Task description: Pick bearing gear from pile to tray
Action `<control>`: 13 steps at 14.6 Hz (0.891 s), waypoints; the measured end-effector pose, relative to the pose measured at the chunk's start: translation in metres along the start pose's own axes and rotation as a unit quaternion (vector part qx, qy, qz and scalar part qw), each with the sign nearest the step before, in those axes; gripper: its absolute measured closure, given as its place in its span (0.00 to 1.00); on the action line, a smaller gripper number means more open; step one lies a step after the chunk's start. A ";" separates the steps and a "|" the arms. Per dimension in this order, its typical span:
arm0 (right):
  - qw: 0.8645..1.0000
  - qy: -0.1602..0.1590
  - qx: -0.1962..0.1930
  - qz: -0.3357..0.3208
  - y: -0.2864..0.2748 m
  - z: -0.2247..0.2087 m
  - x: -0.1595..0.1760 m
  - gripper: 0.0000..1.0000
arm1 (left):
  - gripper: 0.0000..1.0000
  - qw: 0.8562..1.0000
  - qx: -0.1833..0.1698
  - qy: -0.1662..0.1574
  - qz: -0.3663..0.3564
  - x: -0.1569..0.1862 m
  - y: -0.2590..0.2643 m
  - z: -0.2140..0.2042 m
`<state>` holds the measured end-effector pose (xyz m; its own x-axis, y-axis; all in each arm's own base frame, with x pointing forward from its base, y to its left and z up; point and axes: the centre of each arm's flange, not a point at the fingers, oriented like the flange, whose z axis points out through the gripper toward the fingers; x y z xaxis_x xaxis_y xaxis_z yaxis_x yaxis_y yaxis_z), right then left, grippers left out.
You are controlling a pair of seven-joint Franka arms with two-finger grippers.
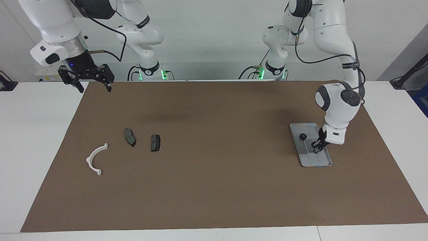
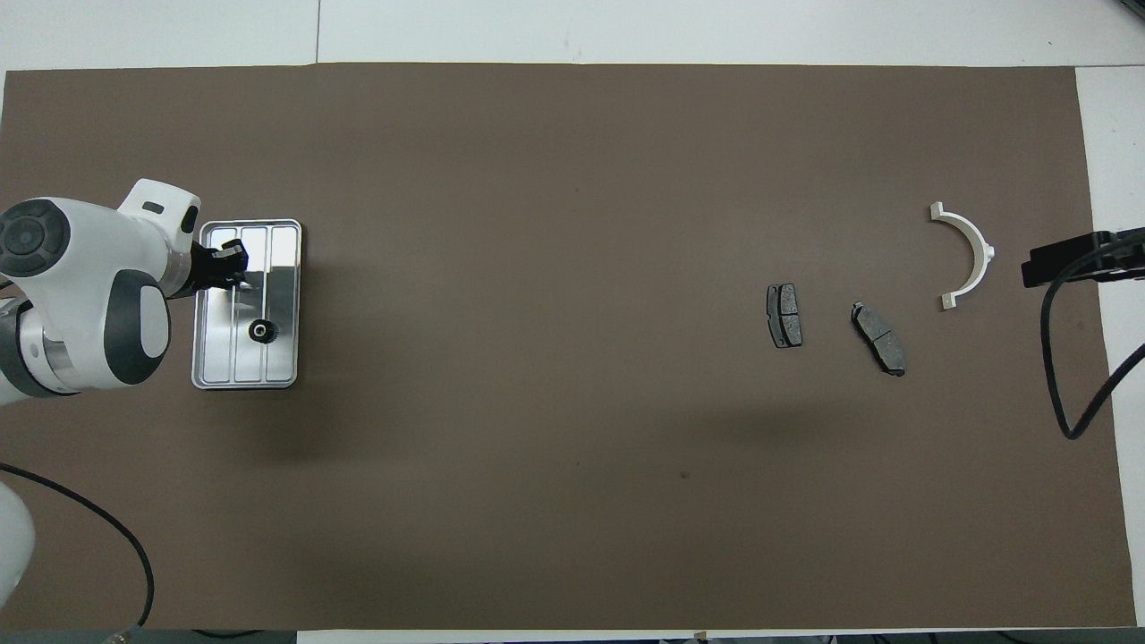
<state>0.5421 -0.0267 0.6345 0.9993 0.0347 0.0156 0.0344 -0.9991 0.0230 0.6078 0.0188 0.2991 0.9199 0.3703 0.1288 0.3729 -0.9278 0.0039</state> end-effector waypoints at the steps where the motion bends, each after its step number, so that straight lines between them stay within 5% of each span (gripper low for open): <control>1: 1.000 0.001 0.000 0.000 -0.001 -0.002 0.000 0.00 | 0.76 1.000 0.000 0.000 0.000 0.000 0.000 0.000; 3: 1.000 0.000 0.000 -0.002 -0.002 -0.002 0.000 0.00 | 0.61 1.000 0.000 0.000 0.000 0.000 0.000 0.001; 8: 1.000 -0.008 0.001 -0.002 -0.003 0.000 -0.002 0.00 | 0.02 1.000 0.009 -0.026 -0.001 0.013 0.003 -0.037; 13: 1.000 -0.010 0.001 -0.003 -0.003 0.001 -0.002 0.00 | 0.00 0.999 0.007 -0.043 -0.006 0.017 -0.008 -0.149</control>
<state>0.5402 -0.0235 0.6336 0.9992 0.0399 -0.0041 0.0400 -0.9990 0.0214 0.6020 0.0262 0.4492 0.9222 0.3843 0.0426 0.3850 -0.9229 -0.0090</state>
